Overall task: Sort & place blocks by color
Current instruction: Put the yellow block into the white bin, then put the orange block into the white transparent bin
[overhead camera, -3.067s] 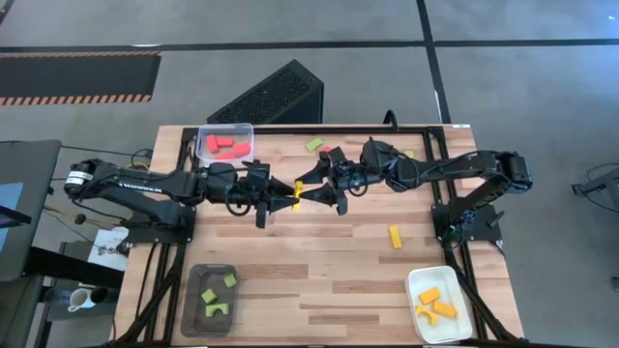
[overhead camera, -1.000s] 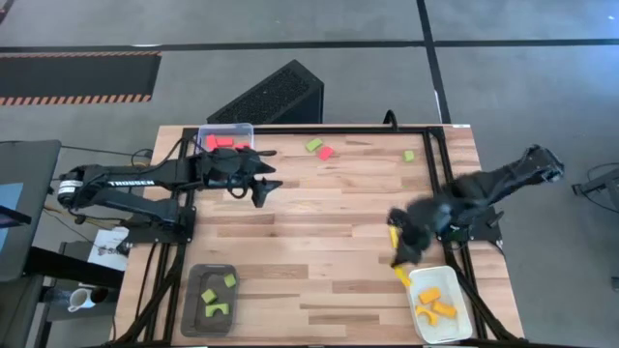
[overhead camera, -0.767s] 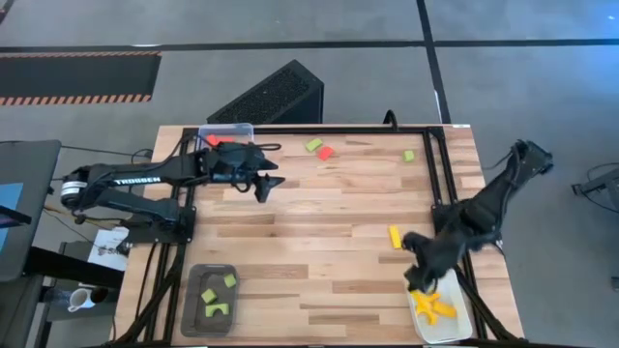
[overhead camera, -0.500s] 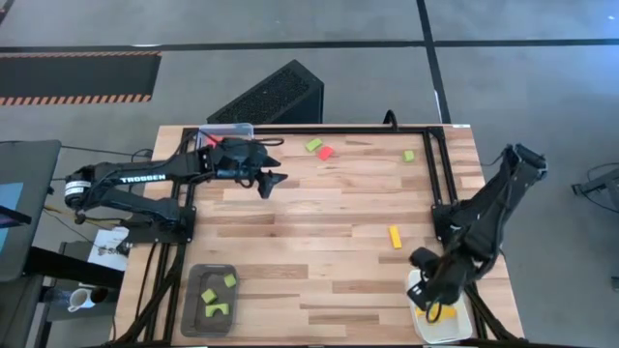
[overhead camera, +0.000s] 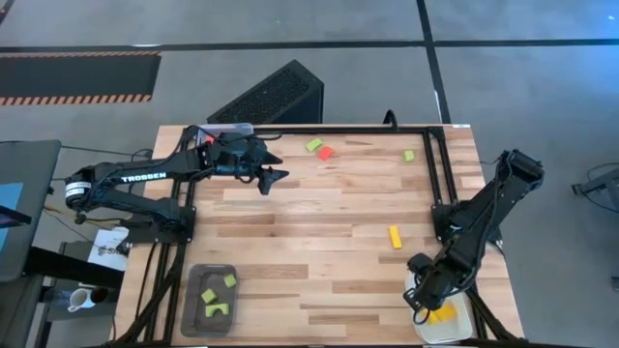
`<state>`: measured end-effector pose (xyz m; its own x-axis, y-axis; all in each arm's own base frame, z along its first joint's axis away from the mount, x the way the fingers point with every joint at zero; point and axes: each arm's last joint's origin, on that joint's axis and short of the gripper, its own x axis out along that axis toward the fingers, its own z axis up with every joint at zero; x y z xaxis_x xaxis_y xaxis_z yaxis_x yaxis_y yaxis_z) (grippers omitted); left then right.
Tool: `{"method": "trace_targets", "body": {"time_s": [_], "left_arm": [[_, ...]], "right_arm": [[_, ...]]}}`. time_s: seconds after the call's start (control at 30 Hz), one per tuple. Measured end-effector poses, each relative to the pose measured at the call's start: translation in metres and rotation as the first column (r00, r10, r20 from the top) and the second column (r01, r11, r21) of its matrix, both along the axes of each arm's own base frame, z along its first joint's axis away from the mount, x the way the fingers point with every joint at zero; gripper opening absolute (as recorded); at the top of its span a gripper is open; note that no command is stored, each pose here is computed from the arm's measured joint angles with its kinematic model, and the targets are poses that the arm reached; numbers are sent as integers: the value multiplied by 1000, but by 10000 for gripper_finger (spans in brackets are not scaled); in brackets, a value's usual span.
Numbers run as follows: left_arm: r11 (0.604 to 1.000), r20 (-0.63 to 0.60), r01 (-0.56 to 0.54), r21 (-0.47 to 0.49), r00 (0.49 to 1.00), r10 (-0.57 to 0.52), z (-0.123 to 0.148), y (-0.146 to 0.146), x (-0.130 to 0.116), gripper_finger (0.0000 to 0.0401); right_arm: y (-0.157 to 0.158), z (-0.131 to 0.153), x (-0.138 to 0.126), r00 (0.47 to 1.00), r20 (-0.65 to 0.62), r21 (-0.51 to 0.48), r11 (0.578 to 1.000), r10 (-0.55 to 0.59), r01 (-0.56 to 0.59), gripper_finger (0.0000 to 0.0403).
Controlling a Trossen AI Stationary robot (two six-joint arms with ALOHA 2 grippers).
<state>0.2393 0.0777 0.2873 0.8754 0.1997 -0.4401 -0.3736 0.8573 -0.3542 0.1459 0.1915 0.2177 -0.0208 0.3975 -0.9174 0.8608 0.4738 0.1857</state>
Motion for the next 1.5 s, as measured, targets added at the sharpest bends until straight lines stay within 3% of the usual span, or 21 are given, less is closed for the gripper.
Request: {"method": "trace_targets", "body": {"time_s": [0.23, 0.43, 0.6, 0.73, 0.87, 1.13, 1.43, 1.5], "left_arm": [[999, -3, 0, -53, 1000, 0, -2, -1, 0, 244], [993, -39, -16, -113, 999, 12, -14, 3, 10, 244], [982, -81, 50, -183, 995, -65, -37, 7, 28, 244], [980, -116, 39, -195, 991, -62, -50, 13, 45, 244], [987, -189, -21, -159, 982, -10, -51, 32, 73, 244], [987, -428, -159, -27, 894, 132, -67, 87, 143, 244], [975, -560, -221, -15, 810, 175, -113, 135, 197, 244], [963, -611, -263, 65, 753, 246, -117, 138, 204, 244]], "right_arm": [[-4, -12, -2, 998, -58, 41, 999, 32, -30, 114], [-7, -13, -1, 995, -91, 46, 998, 36, -32, 194], [-11, -11, 2, 994, -83, 70, 995, 75, -69, 247], [-18, -1, 5, 996, -25, 94, 992, 87, -85, 254], [-32, 19, 5, 990, 137, 70, 996, 46, -55, 254], [-65, 48, -2, 904, 419, -36, 994, -83, 108, 255], [-74, 54, 1, 852, 518, -79, 987, -76, 136, 255], [-75, 55, 3, 840, 538, -95, 986, -68, 140, 255]]}}
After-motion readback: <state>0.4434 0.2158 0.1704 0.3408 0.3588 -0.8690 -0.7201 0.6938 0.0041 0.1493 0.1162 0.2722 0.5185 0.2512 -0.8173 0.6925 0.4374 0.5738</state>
